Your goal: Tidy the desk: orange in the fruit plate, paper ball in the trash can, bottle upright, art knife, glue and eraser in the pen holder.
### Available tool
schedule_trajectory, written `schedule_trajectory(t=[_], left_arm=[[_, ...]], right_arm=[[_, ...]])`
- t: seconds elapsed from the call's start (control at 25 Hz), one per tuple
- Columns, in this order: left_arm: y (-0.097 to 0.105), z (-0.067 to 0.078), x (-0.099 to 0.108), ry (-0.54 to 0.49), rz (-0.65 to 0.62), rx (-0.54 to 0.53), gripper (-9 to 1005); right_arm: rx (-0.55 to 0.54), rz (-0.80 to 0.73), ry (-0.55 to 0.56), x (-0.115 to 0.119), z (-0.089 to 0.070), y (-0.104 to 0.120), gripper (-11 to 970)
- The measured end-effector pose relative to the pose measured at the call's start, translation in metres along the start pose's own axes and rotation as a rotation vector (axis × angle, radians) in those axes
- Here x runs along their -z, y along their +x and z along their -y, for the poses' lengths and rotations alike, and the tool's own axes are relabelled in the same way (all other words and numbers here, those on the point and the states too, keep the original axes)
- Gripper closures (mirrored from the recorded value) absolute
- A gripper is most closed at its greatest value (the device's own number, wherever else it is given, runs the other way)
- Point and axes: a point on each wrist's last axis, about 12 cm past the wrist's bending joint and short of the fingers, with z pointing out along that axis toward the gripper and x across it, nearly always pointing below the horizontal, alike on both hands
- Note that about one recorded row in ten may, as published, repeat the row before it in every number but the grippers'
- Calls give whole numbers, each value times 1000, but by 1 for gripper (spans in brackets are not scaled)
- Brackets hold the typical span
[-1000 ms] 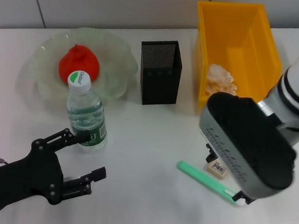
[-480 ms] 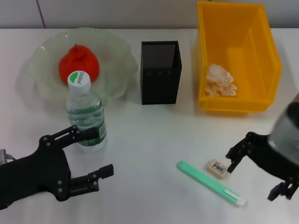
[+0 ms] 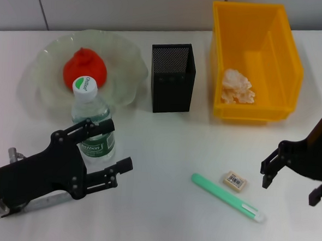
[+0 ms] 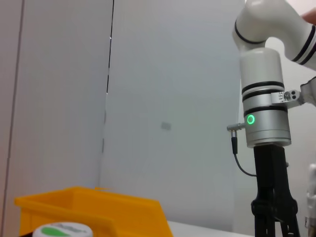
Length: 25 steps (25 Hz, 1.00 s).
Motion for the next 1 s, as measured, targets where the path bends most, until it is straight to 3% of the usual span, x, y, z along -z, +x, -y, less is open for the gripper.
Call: schedule_trajectory(t=[0.4, 1.0], left_arm=[[-2, -4, -6, -19, 29, 2, 179], [1, -2, -6, -43, 42, 32, 179]], right_arm=[[240, 32, 22, -3, -1, 18, 125], [607, 43, 63, -9, -4, 22, 125]])
